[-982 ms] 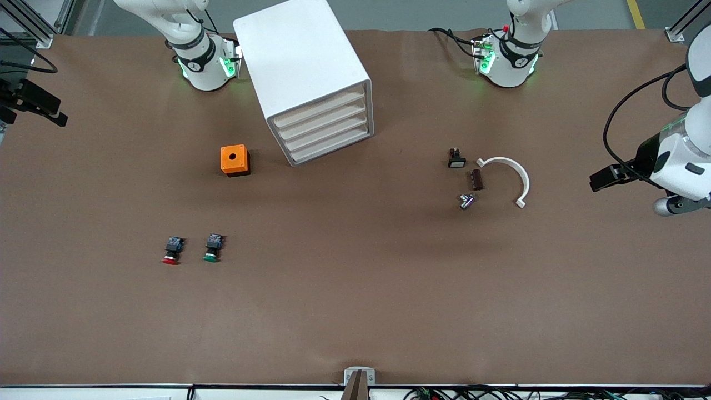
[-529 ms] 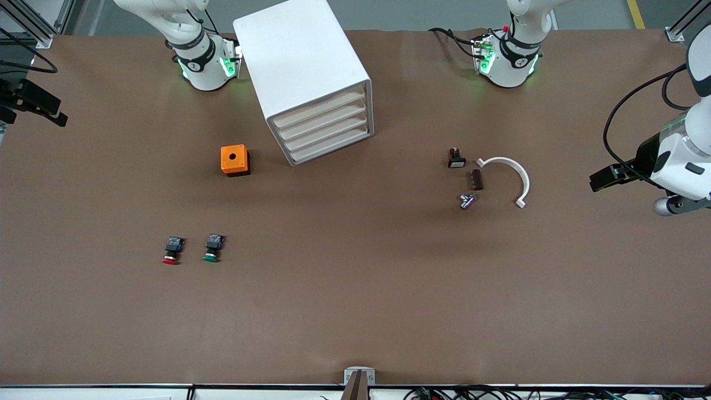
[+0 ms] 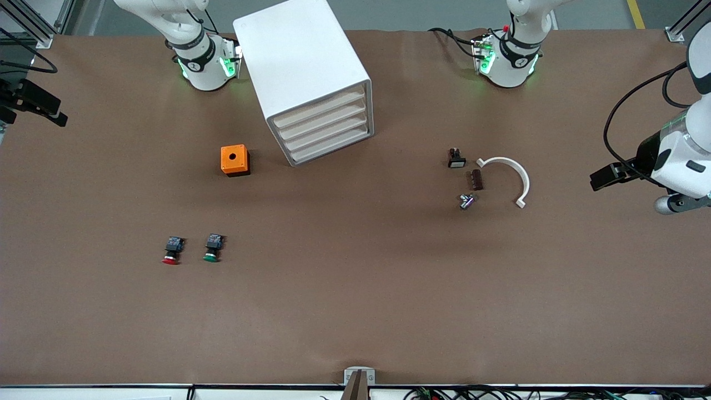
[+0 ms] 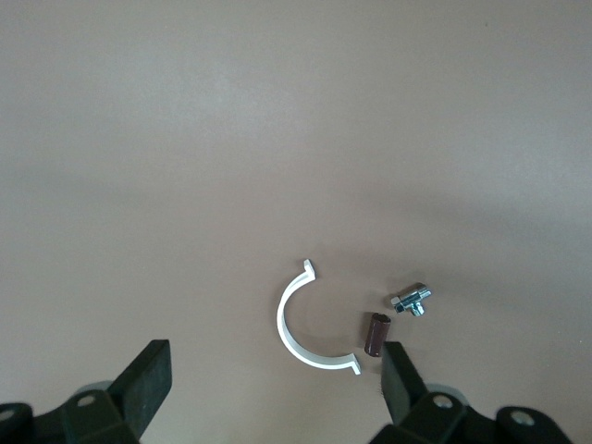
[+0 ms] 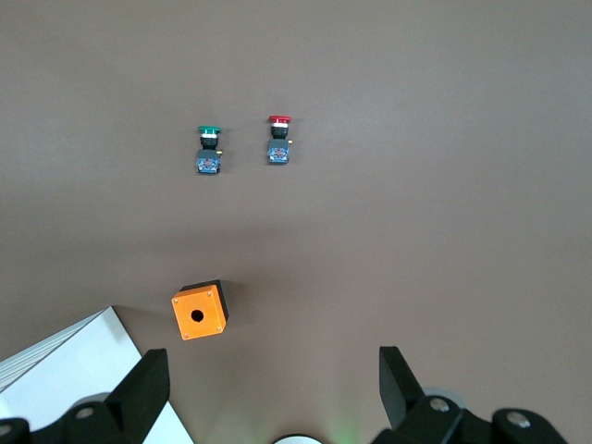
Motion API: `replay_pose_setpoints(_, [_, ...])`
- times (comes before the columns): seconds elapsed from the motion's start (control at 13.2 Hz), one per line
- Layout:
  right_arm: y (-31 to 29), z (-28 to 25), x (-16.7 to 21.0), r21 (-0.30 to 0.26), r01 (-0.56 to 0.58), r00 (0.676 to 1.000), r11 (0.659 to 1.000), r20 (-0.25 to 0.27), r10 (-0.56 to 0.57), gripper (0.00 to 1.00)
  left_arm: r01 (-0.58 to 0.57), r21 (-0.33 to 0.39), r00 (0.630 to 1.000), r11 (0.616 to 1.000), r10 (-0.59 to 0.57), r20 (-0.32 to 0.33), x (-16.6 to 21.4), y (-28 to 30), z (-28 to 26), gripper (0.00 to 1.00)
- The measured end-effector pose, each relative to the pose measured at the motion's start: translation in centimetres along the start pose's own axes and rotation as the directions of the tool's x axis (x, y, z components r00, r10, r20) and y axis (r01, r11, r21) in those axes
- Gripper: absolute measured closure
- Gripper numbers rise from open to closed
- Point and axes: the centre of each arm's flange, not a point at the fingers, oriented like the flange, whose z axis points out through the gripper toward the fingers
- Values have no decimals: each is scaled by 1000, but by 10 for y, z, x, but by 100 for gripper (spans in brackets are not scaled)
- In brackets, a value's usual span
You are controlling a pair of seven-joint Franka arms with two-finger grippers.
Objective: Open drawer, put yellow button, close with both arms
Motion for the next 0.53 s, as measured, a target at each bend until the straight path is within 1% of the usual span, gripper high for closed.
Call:
replay_pose_setpoints(0.15, [0,0,0,0,0,1000,1000,0,0,0,2,-23,1000,1000,-3,-10,0,1,-8,0])
replay_pose_setpoints(0.53, [0,0,0,0,0,1000,1000,0,0,0,3,-34,998,999,-5,-55,4,-12,-30,0])
